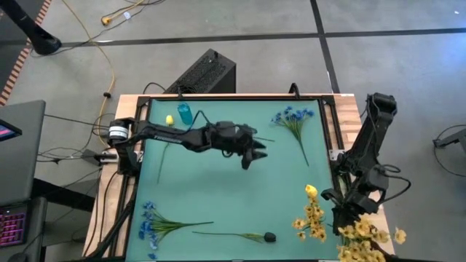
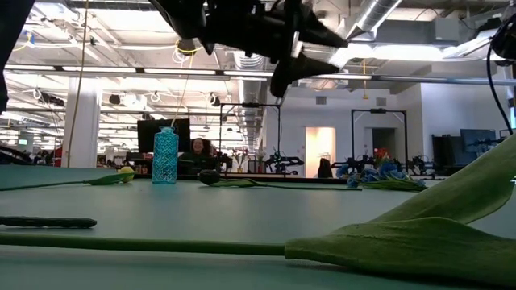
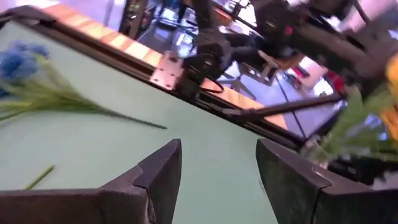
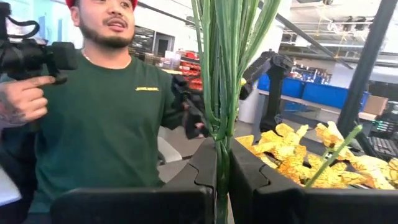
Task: Sort flowers into vase by color
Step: Put the yellow flower into the transparent vase
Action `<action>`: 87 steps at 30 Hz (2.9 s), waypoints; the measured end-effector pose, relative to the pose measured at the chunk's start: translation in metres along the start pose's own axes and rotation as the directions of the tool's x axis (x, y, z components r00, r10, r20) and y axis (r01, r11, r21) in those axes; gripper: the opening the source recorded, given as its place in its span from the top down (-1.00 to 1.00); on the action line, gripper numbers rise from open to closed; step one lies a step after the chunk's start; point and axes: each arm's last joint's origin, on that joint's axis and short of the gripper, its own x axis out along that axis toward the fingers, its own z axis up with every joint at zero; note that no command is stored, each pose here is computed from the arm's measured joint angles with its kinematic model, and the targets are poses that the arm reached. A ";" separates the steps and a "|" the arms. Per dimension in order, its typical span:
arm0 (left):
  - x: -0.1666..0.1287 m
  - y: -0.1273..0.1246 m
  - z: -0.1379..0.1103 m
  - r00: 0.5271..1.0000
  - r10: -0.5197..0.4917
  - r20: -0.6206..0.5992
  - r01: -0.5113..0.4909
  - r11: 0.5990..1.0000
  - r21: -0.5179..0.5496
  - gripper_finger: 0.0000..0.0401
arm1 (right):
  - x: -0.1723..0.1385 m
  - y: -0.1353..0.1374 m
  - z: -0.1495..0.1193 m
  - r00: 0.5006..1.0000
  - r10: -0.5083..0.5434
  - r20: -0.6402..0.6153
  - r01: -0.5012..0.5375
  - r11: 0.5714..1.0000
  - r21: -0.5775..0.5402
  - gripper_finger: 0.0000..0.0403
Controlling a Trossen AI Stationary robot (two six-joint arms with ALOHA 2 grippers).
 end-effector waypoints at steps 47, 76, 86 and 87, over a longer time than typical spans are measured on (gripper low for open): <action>0.003 -0.103 -0.042 0.988 -0.155 0.004 0.138 0.889 0.437 0.03 | -0.010 0.012 -0.031 0.967 -0.246 -0.066 0.243 0.969 -0.038 0.78; 0.000 -0.116 -0.029 0.939 -0.334 0.087 0.254 0.838 0.482 0.03 | -0.003 0.014 -0.047 0.961 -0.266 -0.083 0.270 0.962 0.042 0.78; -0.008 -0.172 -0.014 0.890 -0.429 0.158 0.252 0.749 0.612 0.03 | -0.003 0.014 -0.047 0.958 -0.274 -0.086 0.278 0.960 0.042 0.78; -0.007 -0.177 -0.014 0.890 -0.422 0.172 0.236 0.748 0.620 0.03 | -0.003 0.014 -0.047 0.958 -0.274 -0.086 0.278 0.960 0.042 0.78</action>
